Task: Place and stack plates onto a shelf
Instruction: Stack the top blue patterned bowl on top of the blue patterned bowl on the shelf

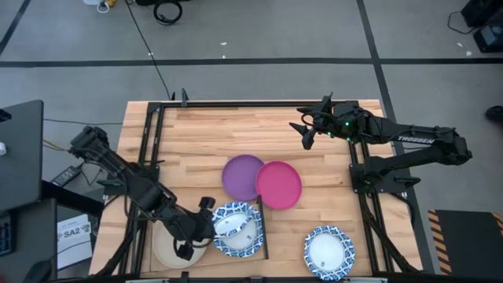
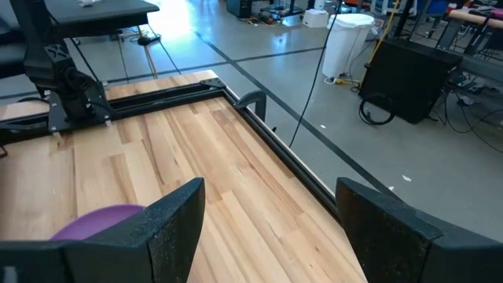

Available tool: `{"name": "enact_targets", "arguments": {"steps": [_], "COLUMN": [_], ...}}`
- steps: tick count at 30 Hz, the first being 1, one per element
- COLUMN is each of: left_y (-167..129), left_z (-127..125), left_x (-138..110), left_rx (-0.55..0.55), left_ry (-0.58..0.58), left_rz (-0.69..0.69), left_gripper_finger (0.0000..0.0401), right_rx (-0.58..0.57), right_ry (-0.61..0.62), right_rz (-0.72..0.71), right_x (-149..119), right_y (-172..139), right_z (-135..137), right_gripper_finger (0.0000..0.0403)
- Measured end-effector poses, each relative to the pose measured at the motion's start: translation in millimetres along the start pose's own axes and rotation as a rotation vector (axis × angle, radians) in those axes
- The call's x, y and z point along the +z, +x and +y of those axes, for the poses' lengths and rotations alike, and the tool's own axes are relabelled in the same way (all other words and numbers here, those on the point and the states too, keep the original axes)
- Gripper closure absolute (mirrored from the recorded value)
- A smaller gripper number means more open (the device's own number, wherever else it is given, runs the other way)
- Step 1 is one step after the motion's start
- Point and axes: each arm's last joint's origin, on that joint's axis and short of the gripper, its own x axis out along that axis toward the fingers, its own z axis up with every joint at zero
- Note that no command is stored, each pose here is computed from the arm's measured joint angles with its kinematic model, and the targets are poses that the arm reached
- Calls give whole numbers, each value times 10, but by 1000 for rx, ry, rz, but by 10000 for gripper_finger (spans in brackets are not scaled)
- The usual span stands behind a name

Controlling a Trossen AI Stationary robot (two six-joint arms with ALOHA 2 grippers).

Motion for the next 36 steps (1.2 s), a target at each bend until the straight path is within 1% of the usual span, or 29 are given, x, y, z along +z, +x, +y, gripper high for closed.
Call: {"name": "enact_targets", "arguments": {"steps": [4, 28, 32, 36], "left_y": [20, 21, 21, 21], "left_z": [-2, 1, 1, 6], "left_x": [-6, -6, -5, -4], "left_rx": [3, -3, 2, 17], "left_ry": [24, 25, 24, 26], "left_rz": [5, 8, 6, 2], "left_gripper_finger": [389, 387, 368, 333], "right_rx": [0, 0, 0, 0], "right_ry": [0, 0, 0, 0], "right_rz": [0, 0, 0, 0], "right_x": [0, 0, 0, 0], "right_y": [0, 0, 0, 0], "right_z": [0, 0, 0, -1], "right_gripper_finger": [112, 112, 112, 112]}}
